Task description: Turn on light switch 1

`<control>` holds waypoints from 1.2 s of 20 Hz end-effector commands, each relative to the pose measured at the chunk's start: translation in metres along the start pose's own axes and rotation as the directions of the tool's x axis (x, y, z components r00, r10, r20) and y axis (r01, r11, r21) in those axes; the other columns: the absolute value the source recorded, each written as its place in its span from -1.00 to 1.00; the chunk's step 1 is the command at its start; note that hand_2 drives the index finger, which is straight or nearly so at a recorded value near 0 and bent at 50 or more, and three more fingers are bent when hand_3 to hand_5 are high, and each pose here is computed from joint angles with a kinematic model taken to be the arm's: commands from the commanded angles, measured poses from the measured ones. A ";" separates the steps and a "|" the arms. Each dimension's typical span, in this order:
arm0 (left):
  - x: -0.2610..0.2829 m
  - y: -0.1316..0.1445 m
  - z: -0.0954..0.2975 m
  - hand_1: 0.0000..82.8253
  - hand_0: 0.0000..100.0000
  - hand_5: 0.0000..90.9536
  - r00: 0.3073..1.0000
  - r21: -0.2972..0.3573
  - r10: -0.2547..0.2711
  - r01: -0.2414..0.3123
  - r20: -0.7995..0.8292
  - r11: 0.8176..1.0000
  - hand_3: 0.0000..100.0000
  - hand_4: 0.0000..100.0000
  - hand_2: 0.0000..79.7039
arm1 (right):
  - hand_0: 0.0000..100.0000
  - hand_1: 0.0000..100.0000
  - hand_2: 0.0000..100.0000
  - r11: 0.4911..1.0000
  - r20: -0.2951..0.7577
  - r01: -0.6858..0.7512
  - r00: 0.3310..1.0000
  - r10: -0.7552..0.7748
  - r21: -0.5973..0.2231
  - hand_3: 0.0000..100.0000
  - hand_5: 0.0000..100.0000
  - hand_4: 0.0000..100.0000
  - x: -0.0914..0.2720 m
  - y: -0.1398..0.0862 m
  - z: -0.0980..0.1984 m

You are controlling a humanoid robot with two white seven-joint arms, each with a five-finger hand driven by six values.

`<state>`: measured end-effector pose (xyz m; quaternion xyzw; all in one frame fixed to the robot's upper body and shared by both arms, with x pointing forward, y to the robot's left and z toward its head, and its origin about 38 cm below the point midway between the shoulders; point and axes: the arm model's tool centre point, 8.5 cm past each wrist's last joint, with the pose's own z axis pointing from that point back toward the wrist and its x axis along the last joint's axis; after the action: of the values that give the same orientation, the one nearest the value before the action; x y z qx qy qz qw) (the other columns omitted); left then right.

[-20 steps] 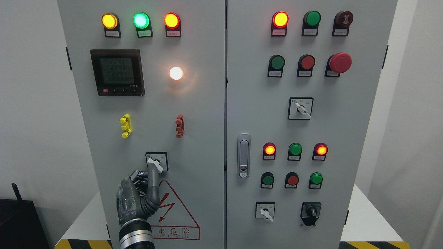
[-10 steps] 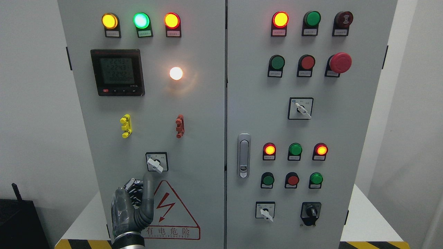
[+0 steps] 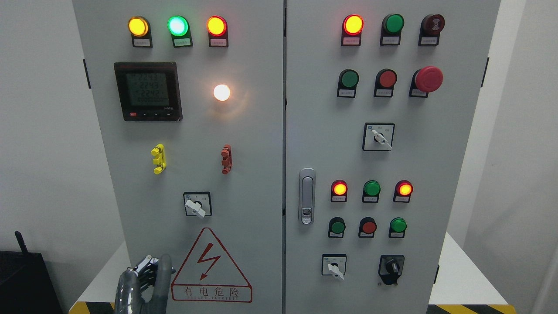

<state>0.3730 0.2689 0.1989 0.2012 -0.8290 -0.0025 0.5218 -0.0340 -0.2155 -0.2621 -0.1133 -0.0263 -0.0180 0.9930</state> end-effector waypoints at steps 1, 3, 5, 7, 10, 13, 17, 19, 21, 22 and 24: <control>-0.061 0.103 0.048 -0.72 -0.38 0.38 0.984 0.133 -0.093 0.114 -0.152 0.985 0.78 0.79 0.49 | -0.76 -0.22 -1.00 1.000 -0.001 -0.002 1.000 0.002 0.001 -1.00 -1.00 -1.00 0.000 0.000 0.000; -0.077 0.117 0.064 -0.73 -0.43 0.17 0.978 0.121 -0.080 0.104 -0.194 0.987 0.63 0.68 0.33 | -0.76 -0.22 -1.00 1.000 0.000 0.001 1.000 -0.001 0.001 -1.00 -1.00 -1.00 0.000 0.000 0.000; -0.098 0.131 0.083 -0.79 -0.47 0.01 0.959 0.110 -0.084 0.117 -0.270 0.987 0.46 0.52 0.17 | -0.76 -0.22 -1.00 1.000 0.000 0.001 1.000 -0.001 0.001 -1.00 -1.00 -1.00 0.001 0.000 0.000; -0.126 0.142 0.110 -0.84 -0.54 -0.23 0.923 0.090 -0.089 0.132 -0.375 0.987 0.21 0.30 -0.08 | -0.76 -0.22 -1.00 1.000 0.000 -0.001 1.000 0.001 0.001 -1.00 -1.00 -1.00 0.001 0.000 0.000; -0.171 0.153 0.163 -0.96 -0.70 -0.61 0.840 0.084 -0.074 0.141 -0.538 0.986 -0.31 -0.14 -0.57 | -0.76 -0.22 -1.00 1.000 0.000 0.001 1.000 -0.001 0.001 -1.00 -1.00 -1.00 0.001 0.000 0.000; -0.213 0.153 0.221 -1.00 -0.79 -0.75 0.737 0.081 -0.041 0.129 -0.674 0.988 -0.53 -0.35 -0.72 | -0.76 -0.22 -1.00 1.000 0.000 -0.001 1.000 0.001 0.001 -1.00 -1.00 -1.00 0.001 0.000 0.000; -0.252 0.143 0.294 -1.00 -0.83 -0.88 0.574 0.124 0.058 0.076 -0.817 0.989 -0.69 -0.56 -0.80 | -0.76 -0.22 -1.00 1.000 0.000 -0.001 1.000 0.001 0.001 -1.00 -1.00 -1.00 0.001 0.000 0.000; -0.263 0.137 0.337 -1.00 -0.81 -0.92 0.473 0.121 0.077 0.063 -0.878 0.991 -0.72 -0.59 -0.81 | -0.76 -0.22 -1.00 1.000 -0.002 0.001 1.000 -0.001 0.001 -1.00 -1.00 -1.00 0.000 0.000 0.000; -0.270 0.133 0.379 -1.00 -0.78 -0.97 0.372 0.111 0.083 0.055 -0.924 0.992 -0.78 -0.63 -0.82 | -0.76 -0.22 -1.00 1.000 -0.002 0.001 1.000 -0.001 0.001 -1.00 -1.00 -1.00 0.000 0.000 0.000; -0.272 0.127 0.401 -1.00 -0.77 -0.99 0.312 0.099 0.081 0.044 -0.947 0.994 -0.79 -0.64 -0.84 | -0.76 -0.22 -1.00 1.000 -0.001 -0.001 1.000 0.001 0.001 -1.00 -1.00 -1.00 0.000 0.000 0.000; -0.273 0.112 0.440 -0.98 -0.69 -1.00 0.194 0.097 0.093 0.012 -0.977 0.995 -0.88 -0.72 -0.90 | -0.76 -0.22 -1.00 1.000 0.000 -0.001 1.000 0.001 0.001 -1.00 -1.00 -1.00 0.001 0.000 0.000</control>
<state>0.2010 0.4136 -0.0884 0.2167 -0.5491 0.0914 0.8020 -0.0341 -0.2155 -0.2621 -0.1133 -0.0259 -0.0181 0.9931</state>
